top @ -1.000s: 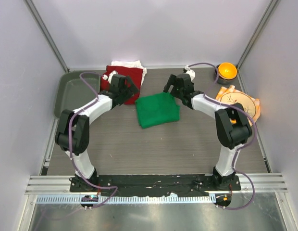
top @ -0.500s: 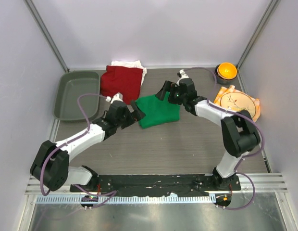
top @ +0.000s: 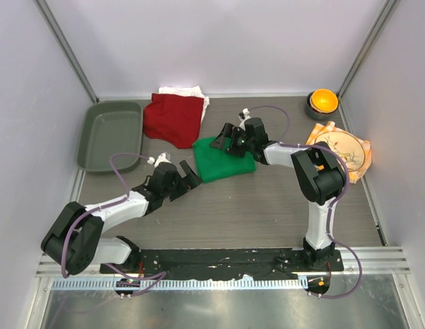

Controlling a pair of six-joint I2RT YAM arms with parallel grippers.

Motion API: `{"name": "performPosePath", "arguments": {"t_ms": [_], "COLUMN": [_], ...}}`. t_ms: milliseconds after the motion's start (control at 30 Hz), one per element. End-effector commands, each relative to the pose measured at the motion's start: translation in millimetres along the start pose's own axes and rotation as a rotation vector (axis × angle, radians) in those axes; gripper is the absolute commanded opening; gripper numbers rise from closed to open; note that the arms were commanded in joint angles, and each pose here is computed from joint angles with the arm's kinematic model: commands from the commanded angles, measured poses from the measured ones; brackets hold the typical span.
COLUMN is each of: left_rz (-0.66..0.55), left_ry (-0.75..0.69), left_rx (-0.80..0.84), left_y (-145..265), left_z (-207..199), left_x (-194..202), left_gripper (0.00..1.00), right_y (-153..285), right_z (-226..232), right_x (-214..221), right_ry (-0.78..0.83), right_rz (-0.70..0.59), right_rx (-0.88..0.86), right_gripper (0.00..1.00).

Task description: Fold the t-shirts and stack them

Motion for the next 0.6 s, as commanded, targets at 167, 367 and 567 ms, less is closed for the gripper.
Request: {"name": "performPosePath", "arguments": {"t_ms": [167,367,567], "left_rz": [-0.054,-0.053,-0.059], "left_ry": [-0.011,-0.002,0.023], "left_rx": [0.03,0.037,0.058], "left_y": [14,24,31], "left_z": [-2,2,8], "left_x": [-4,-1,6], "left_gripper": [1.0,1.0,1.0], "right_y": [12,34,62], "right_z": [-63,-93,-97], "right_x": [23,44,53], "right_ry": [0.039,0.043,0.103], "right_rz": [-0.074,-0.087,-0.072], "right_rx": [0.417,0.601,0.669], "right_gripper": [0.95,0.95,0.95]}}
Point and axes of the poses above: each gripper's point midway between its finger pads, its own y axis back along the fingers, its own z axis along the line the jaws close on, x = y × z, the point moved 9 cm from there along y, back along the fingers, and after that the axes turned 8 degrees about -y, right-handed, at the moved point
